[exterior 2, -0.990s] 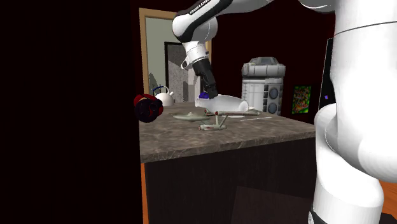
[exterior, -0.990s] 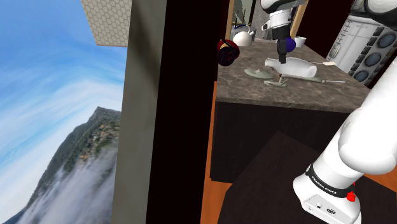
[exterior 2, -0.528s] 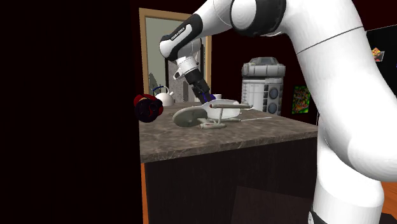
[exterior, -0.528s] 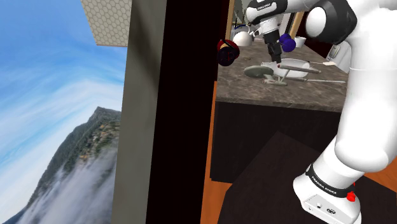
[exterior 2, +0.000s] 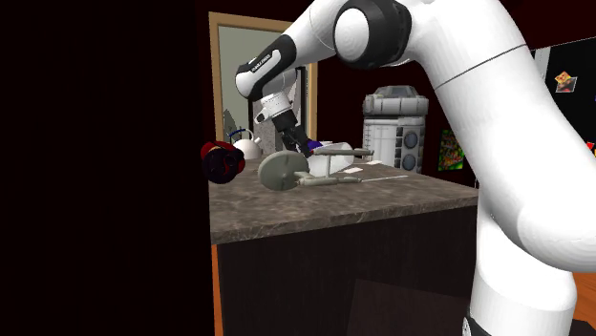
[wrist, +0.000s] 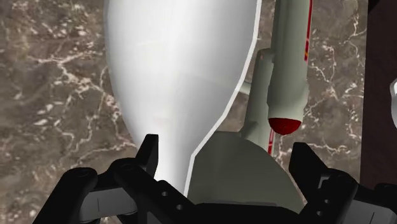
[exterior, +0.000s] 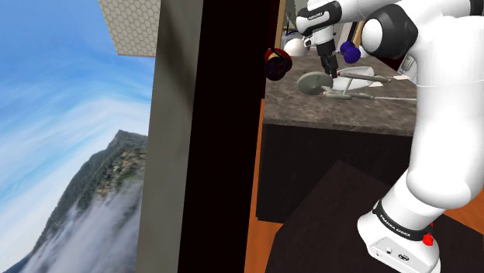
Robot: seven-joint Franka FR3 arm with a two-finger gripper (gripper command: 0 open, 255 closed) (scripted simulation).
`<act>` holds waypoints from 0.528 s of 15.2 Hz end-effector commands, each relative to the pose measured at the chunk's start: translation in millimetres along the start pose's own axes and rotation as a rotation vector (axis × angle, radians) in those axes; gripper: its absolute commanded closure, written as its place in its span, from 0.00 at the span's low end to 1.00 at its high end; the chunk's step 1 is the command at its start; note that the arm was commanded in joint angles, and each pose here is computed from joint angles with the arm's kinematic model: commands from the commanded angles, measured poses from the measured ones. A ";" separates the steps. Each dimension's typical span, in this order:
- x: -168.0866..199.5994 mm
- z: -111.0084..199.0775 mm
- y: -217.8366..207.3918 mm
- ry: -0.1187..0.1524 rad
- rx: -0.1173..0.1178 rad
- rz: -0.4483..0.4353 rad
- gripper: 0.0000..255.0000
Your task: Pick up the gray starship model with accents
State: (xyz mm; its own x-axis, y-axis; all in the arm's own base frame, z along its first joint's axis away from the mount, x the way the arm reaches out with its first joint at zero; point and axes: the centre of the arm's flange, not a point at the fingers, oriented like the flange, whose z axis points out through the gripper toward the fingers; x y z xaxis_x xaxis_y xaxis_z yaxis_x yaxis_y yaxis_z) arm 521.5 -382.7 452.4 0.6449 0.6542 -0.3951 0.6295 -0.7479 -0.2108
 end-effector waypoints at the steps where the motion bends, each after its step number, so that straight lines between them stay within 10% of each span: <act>1: 6.6 41.7 3.7 -0.025 0.105 0.007 0.00; 3: 6.6 41.7 3.7 -0.025 0.105 0.007 0.00; 4: 5.0 34.6 8.1 -0.025 0.105 0.006 1.00; 8: 9.4 41.5 15.3 -0.023 0.105 0.004 1.00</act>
State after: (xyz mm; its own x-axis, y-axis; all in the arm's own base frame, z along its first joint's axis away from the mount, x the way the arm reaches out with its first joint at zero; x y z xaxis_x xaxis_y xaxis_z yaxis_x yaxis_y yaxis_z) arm 523.0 -386.4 452.2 0.6545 0.6510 -0.3845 0.6205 -0.7530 -0.2190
